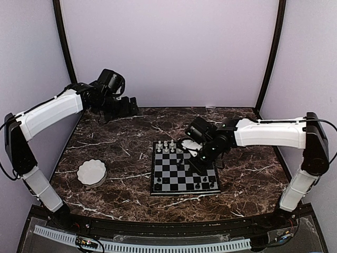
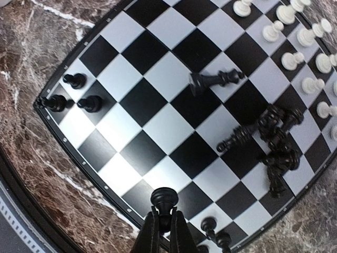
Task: Set up the chess pieces on the board
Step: Place the pawn at c7.
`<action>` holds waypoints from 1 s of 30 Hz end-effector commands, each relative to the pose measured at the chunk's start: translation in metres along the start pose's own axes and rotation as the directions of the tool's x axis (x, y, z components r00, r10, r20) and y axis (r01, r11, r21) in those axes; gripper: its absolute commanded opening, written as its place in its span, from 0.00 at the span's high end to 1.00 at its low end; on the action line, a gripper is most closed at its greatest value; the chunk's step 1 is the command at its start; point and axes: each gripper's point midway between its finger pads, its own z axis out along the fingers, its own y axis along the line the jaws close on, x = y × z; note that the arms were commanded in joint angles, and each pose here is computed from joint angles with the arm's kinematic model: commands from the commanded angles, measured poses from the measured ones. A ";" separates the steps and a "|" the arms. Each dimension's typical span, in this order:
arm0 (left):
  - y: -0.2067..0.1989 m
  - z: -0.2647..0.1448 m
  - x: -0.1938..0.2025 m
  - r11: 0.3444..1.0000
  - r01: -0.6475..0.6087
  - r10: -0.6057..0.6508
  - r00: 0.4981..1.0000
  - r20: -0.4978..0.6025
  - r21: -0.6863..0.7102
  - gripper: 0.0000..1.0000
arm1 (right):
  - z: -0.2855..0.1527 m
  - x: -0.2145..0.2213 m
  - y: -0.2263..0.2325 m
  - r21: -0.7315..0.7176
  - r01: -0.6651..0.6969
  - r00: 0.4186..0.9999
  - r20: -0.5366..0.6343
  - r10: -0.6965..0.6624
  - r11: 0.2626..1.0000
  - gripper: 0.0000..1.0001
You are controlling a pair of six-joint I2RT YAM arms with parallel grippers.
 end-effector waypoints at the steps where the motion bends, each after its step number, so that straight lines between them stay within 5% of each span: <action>1: 0.053 -0.002 0.007 0.991 0.044 -0.042 0.999 0.022 -0.128 0.15 | -0.006 0.026 -0.016 0.090 0.015 0.998 -0.064 -0.009 0.996 1.00; 5: 0.039 0.004 0.017 0.999 0.037 -0.037 0.999 -0.001 -0.025 0.30 | -0.002 0.037 -0.023 0.119 0.021 0.995 -0.100 -0.010 0.993 1.00; 30: 0.027 0.018 0.035 0.997 0.067 -0.063 0.993 -0.097 0.031 0.33 | 0.030 0.046 -0.017 0.077 0.030 0.985 -0.172 -0.016 0.997 0.98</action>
